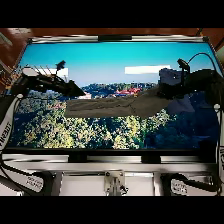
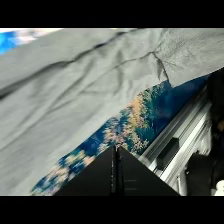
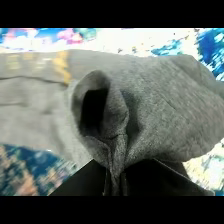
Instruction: Fold the shirts.
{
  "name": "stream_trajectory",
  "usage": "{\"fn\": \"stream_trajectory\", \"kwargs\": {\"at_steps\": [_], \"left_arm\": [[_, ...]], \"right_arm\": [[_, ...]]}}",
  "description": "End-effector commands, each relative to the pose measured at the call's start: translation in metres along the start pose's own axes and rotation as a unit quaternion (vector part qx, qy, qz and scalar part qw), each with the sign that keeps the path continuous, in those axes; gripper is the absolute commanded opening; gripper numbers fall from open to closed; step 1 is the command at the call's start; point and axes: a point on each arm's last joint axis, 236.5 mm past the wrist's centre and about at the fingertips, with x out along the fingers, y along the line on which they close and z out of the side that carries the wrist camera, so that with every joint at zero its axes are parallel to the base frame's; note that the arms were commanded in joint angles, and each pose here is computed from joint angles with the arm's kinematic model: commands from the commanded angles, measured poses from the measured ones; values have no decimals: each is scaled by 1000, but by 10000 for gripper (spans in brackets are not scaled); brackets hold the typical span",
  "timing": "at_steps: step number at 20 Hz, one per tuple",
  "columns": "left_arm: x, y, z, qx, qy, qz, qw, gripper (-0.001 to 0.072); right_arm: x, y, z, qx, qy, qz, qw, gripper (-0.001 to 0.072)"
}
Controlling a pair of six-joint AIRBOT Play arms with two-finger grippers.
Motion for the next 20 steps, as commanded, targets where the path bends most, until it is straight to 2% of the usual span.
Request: {"fn": "stream_trajectory", "kwargs": {"at_steps": [1, 8, 11, 16, 20], "left_arm": [[62, -27, -12, 41, 19, 16, 999, 31], [155, -75, -37, 54, 13, 28, 998, 31], [183, -86, -43, 20, 4, 21, 1000, 31], [230, -120, -58, -30, -12, -27, 999, 30], [261, -121, -79, -59, 5, -36, 998, 30]], "right_arm": [[-41, 26, -19, 22, 9, 12, 1000, 57], [-104, 67, -31, 35, -41, 34, 998, 57], [-121, 78, -40, 35, -47, 39, 998, 57], [-141, 99, -55, 39, -48, 64, 996, 57], [-154, 106, -58, 38, -65, 68, 995, 57]]}}
